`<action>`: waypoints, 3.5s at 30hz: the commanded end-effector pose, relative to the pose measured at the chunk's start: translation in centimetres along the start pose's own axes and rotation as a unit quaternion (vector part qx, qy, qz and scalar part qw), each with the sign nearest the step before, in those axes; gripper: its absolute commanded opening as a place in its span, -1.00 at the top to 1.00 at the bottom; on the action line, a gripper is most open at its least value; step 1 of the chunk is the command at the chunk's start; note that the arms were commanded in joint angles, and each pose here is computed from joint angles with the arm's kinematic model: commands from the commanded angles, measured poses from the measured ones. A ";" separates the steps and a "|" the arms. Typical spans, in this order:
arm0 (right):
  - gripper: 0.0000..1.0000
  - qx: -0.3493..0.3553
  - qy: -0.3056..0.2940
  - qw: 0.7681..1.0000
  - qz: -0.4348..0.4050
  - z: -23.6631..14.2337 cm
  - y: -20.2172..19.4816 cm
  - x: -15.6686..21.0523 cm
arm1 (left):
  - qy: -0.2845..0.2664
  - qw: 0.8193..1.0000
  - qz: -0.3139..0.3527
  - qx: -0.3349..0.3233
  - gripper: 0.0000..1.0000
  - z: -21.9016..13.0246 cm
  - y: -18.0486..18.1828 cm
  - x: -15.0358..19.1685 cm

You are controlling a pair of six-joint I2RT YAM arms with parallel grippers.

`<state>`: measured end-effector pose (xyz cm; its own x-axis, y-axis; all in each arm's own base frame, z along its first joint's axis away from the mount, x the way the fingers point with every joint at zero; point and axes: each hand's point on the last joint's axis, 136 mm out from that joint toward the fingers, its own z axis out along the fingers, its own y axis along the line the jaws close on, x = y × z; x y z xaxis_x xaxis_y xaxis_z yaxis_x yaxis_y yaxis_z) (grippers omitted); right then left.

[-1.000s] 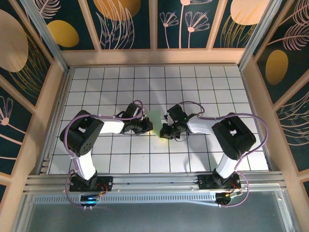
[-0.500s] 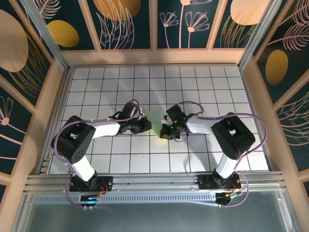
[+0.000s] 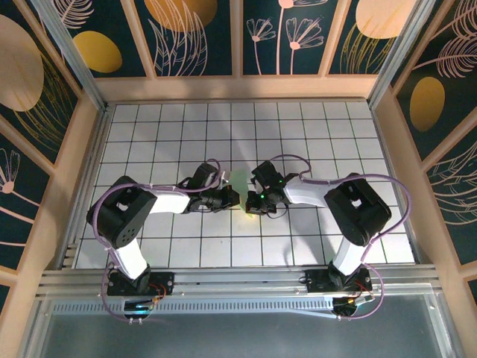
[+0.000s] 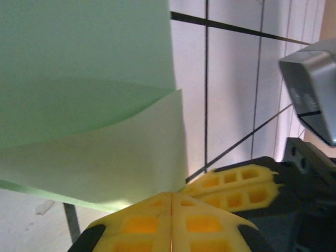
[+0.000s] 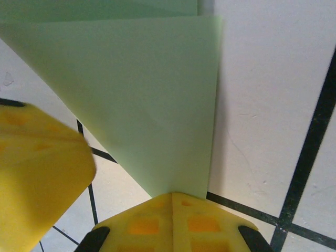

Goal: Fold a paper plane with a square sheet of paper (fold left side to right side)
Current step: Third fold the triangle at the center of the table.

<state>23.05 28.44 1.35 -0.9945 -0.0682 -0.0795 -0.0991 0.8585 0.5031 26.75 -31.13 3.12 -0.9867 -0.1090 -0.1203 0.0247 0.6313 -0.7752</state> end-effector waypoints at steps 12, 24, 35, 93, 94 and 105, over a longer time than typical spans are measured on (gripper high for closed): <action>1.00 0.111 0.041 0.993 0.026 1.7 -5.6 2.9 | -0.007 1.000 -0.011 -0.028 0.89 1.2 2.0 -0.4; 1.00 0.134 0.053 0.989 0.024 1.5 -6.5 3.5 | -0.021 0.993 -0.039 -0.110 1.00 1.0 5.7 -0.2; 1.00 0.143 0.058 0.988 0.024 1.5 -7.0 3.8 | -0.051 0.990 -0.062 -0.117 1.00 -0.7 8.0 -2.7; 1.00 0.038 0.003 0.999 0.002 -0.1 -0.9 0.3 | -0.033 0.992 0.017 -0.117 1.00 -0.1 6.7 -1.9; 1.00 0.024 -0.004 1.000 -0.001 -0.5 0.0 -0.1 | -0.031 0.992 0.015 -0.123 1.00 -0.2 7.0 -1.8; 1.00 -0.050 -0.035 0.998 -0.008 -1.6 4.0 -2.4 | -0.031 0.989 0.008 -0.142 1.00 -0.6 8.0 -1.3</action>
<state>23.99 29.84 2.87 -0.9926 -0.0622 -0.1045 -0.1087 0.8395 0.5324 30.01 -28.61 1.29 -0.9625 -0.1339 -0.2359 0.0688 0.7206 -0.6899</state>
